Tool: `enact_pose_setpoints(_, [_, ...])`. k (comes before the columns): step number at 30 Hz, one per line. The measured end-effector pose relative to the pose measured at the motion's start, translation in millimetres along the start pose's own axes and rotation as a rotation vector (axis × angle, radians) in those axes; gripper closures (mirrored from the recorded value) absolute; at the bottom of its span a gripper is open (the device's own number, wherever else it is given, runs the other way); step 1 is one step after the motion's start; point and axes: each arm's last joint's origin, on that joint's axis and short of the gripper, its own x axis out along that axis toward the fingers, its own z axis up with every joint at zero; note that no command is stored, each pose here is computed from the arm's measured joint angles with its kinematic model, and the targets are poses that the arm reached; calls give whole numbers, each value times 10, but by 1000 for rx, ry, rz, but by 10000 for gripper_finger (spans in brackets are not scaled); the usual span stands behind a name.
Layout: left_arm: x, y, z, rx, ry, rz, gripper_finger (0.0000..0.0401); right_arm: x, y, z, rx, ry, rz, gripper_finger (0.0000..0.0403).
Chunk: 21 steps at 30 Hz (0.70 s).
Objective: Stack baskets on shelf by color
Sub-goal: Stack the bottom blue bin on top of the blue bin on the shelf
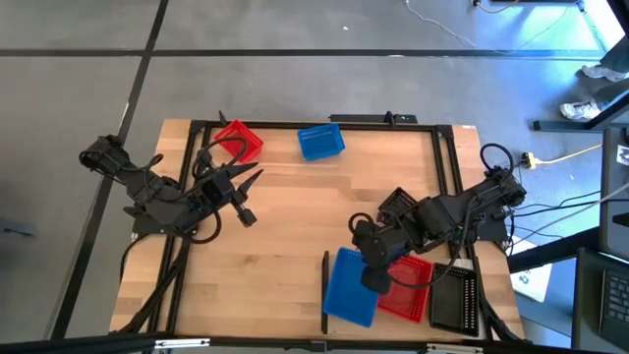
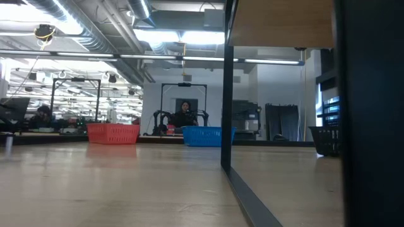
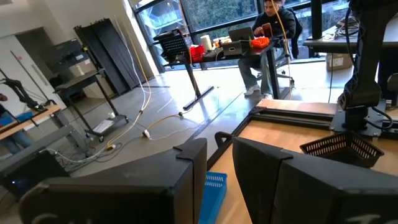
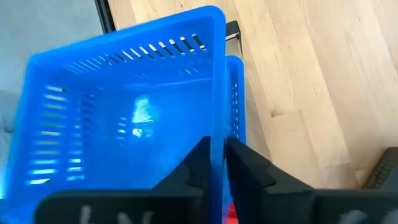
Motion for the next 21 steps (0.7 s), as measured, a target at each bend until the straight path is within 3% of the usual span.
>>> enact_pose_setpoints(11, [0, 0, 0, 0, 0, 0, 328, -1, -1, 0, 19, 5, 6, 343])
enact_pose_setpoints(21, [-1, 0, 0, 0, 0, 0, 328, -1, 0, 1, 16, 5, 7, 398])
